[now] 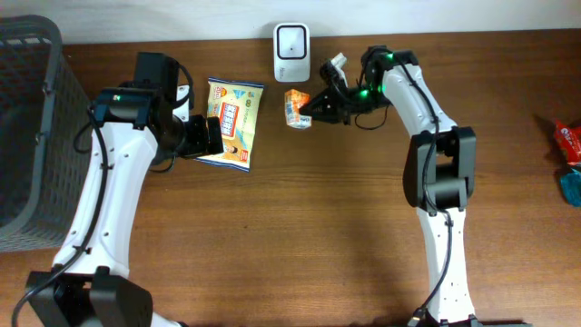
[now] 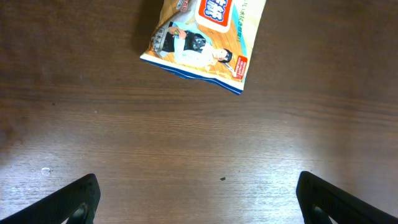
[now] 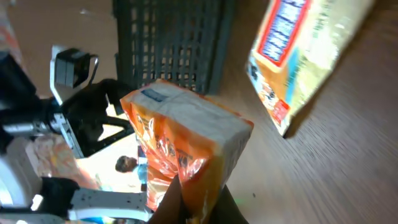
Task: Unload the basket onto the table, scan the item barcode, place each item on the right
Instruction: 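Lift the orange box and hold it to the scanner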
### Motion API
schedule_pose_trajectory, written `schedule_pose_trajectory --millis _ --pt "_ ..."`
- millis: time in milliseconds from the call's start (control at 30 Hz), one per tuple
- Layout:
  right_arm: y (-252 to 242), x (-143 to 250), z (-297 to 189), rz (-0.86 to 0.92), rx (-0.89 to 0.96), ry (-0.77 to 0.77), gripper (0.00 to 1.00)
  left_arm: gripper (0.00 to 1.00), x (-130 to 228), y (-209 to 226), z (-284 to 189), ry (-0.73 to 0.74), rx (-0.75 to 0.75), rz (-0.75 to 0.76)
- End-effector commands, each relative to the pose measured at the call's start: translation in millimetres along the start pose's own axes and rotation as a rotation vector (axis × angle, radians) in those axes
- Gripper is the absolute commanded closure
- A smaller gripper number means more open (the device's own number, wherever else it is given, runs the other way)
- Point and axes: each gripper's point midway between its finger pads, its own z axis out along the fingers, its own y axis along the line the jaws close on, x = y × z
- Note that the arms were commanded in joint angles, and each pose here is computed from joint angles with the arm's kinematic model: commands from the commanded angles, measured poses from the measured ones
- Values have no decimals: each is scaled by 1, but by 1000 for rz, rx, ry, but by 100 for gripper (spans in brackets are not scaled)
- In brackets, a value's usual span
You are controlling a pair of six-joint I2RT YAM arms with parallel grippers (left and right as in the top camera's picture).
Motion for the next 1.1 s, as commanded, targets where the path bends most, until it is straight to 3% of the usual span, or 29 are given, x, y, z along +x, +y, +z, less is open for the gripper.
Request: schedule_pose_trajectory --millis 0,167,367,400,467,533,667,733,800,867,1067 --pt "12 2 14 -216 -70 4 96 1 -1 -1 -1 -1 7 -8" --pt "18 -1 14 -286 -101 -11 96 1 -1 -1 -1 -1 7 -8" --pt "11 -2 14 -204 -62 5 96 1 -1 -1 -1 -1 7 -8" --pt "-4 -7 14 -122 40 23 96 1 -1 -1 -1 -1 7 -8" --pt "-78 -30 -17 190 650 -84 96 1 -1 -1 -1 -1 7 -8" --pt "-76 -63 -46 162 912 -235 96 1 -1 -1 -1 -1 7 -8" --pt "-37 -137 -108 -102 1324 -590 96 1 -1 -1 -1 -1 7 -8" --pt "-13 -168 -105 -459 1529 -557 96 1 -1 -1 -1 -1 7 -8" --pt "7 -182 -95 -684 1687 -496 96 1 -1 -1 -1 -1 7 -8" --pt "13 -191 -64 -947 1739 -316 96 1 -1 -1 -1 -1 7 -8" --pt "-29 -186 -42 -1014 1755 -152 96 1 -1 -1 -1 -1 7 -8"
